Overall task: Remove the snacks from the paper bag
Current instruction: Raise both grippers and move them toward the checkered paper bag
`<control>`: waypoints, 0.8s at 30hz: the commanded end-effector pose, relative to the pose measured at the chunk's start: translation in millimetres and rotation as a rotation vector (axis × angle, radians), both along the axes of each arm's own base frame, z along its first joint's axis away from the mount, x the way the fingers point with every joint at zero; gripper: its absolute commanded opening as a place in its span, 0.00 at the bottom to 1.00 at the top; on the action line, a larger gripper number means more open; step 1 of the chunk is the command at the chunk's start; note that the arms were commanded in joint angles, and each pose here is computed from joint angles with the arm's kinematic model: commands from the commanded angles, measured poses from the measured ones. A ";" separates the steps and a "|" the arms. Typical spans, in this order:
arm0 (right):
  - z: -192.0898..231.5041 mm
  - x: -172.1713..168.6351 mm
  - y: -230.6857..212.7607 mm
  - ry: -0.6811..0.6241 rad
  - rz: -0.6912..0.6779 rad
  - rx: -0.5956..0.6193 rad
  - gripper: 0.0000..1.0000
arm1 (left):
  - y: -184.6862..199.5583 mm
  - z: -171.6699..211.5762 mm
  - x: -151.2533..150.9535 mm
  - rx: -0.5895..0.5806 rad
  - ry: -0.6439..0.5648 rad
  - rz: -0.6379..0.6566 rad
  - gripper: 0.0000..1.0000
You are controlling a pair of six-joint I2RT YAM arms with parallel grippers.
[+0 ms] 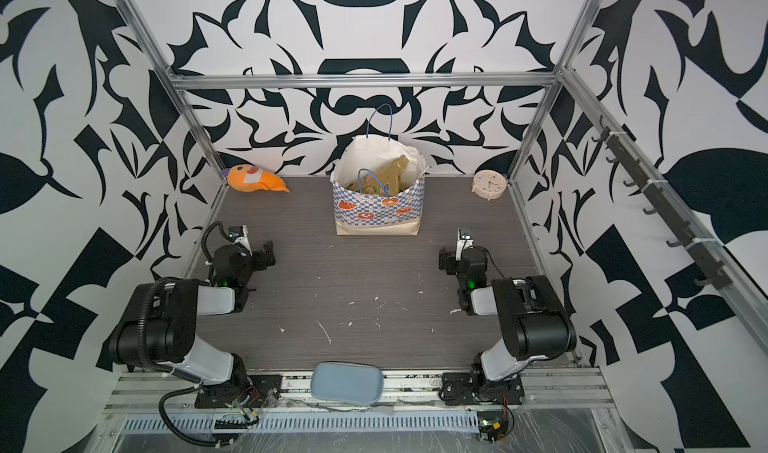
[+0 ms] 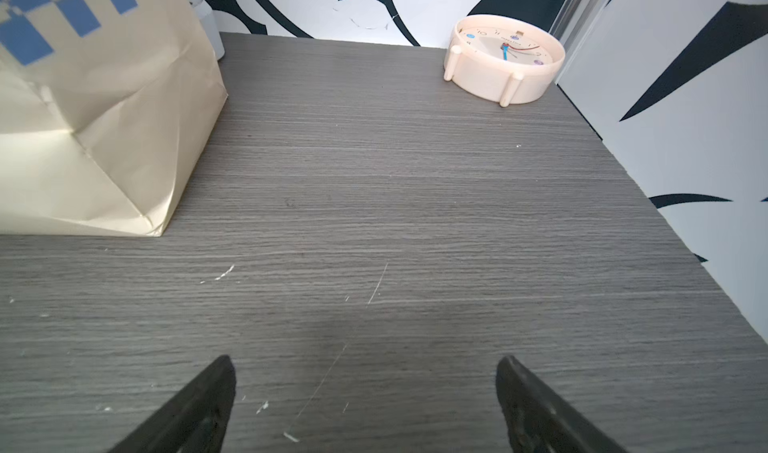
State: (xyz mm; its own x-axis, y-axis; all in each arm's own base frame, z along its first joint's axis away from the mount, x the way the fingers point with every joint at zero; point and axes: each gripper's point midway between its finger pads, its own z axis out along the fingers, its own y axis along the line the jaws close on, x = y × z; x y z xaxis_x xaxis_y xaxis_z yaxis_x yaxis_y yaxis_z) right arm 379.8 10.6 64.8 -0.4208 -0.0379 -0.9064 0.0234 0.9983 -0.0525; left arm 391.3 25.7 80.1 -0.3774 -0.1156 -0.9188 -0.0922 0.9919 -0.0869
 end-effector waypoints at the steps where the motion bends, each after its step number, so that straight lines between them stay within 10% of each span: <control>1: 14.9 7.7 -0.6 -0.051 -0.008 -0.002 1.00 | 2.4 7.9 4.4 0.001 -0.023 0.008 0.99; 24: 35.8 5.9 -23.8 -0.086 -0.155 -0.013 1.00 | 3.2 18.0 4.8 -0.016 -0.064 0.005 0.99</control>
